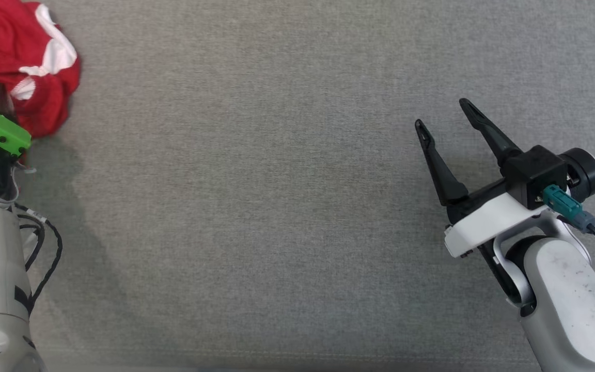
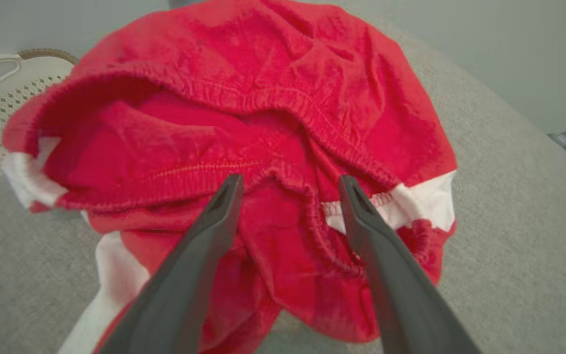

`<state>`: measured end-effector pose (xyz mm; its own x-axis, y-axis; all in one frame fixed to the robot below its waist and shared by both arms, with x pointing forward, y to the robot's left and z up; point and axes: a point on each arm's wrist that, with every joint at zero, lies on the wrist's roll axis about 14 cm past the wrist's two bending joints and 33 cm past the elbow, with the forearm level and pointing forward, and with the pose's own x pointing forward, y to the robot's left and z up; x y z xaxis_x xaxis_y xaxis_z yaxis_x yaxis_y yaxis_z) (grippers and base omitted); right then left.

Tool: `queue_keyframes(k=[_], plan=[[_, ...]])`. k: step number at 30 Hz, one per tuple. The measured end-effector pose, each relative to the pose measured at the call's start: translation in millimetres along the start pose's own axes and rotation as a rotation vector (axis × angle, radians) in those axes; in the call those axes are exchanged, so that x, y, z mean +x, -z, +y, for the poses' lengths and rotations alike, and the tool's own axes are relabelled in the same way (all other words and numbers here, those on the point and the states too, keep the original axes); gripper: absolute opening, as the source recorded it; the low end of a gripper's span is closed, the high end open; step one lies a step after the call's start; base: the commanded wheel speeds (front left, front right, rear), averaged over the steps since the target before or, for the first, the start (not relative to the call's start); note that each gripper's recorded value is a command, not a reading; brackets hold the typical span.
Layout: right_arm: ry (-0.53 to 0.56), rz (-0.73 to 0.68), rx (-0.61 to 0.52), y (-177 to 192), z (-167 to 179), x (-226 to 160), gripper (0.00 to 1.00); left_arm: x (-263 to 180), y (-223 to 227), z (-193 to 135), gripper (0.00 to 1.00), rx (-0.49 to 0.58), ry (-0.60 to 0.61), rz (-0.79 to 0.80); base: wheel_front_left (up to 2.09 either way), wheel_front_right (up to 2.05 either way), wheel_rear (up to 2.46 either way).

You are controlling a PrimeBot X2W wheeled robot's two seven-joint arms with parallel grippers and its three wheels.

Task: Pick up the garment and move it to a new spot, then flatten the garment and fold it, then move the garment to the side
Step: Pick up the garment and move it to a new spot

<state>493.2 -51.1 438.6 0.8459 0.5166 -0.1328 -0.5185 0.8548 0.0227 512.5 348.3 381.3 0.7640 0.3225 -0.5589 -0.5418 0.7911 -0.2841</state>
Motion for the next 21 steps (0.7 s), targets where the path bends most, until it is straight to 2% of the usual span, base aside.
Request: queue_keyframes(k=[6, 7, 8, 9, 17, 21], plan=[[0.080, 0.045, 0.028, 21, -23, -16, 1.00, 25, 46, -2, 1.00, 0.074, -0.054, 0.172, 0.00, 0.00, 0.00], [0.093, 0.050, 0.031, 24, -27, -18, 1.00, 28, 49, -4, 0.72, 0.085, -0.052, 0.180, 0.00, 0.00, 0.00], [0.104, 0.056, 0.036, 26, -30, -20, 1.00, 31, 51, -6, 0.03, 0.091, -0.049, 0.187, 0.00, 0.00, 0.00], [0.112, 0.059, 0.037, 28, -32, -22, 1.00, 33, 51, -8, 0.00, 0.096, -0.044, 0.189, 0.00, 0.00, 0.00], [0.143, 0.021, 0.068, 19, -31, -30, 1.00, 26, 28, -33, 0.00, 0.137, 0.056, 0.121, 0.00, 0.00, 0.00], [0.151, -0.012, 0.079, 7, -26, -36, 1.00, 9, -26, -62, 0.00, 0.141, 0.157, -0.044, 0.00, 0.00, 0.00]])
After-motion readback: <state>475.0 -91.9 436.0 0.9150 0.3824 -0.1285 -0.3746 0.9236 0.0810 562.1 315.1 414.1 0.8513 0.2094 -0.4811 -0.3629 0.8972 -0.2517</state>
